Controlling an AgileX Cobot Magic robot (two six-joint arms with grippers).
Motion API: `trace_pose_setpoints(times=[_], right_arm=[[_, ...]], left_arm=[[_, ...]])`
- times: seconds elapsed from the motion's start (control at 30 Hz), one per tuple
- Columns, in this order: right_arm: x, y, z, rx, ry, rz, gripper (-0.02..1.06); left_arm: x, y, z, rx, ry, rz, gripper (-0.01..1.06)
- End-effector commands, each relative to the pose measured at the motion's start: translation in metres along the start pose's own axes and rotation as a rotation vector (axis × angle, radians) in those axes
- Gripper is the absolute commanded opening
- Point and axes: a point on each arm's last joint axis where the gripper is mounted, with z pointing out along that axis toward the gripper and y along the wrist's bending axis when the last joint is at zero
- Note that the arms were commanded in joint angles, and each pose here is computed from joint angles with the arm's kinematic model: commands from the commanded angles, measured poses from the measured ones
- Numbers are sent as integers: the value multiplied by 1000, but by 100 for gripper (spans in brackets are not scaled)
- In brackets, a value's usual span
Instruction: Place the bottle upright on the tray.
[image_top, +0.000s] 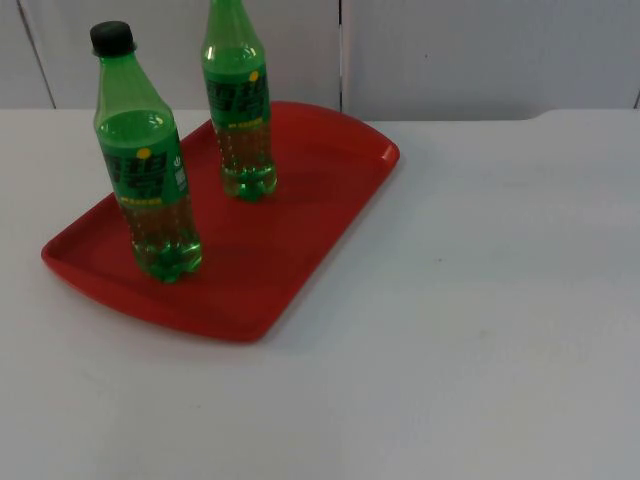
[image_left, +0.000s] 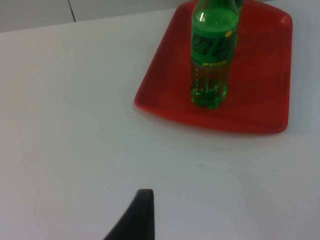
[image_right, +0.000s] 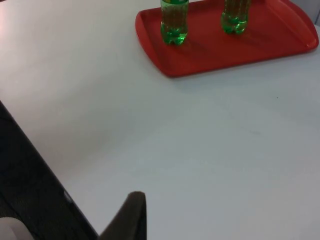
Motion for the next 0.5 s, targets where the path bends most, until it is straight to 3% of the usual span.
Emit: trace_pose_setpoints(times=[0.0,0.47], right_arm=[[0,0,0,-5,-7,-11,105],[0,0,0,-5,-7,-11,105]], left_arm=[[1,0,0,4,-3,-4,101],[1,0,0,4,-3,-4,101]])
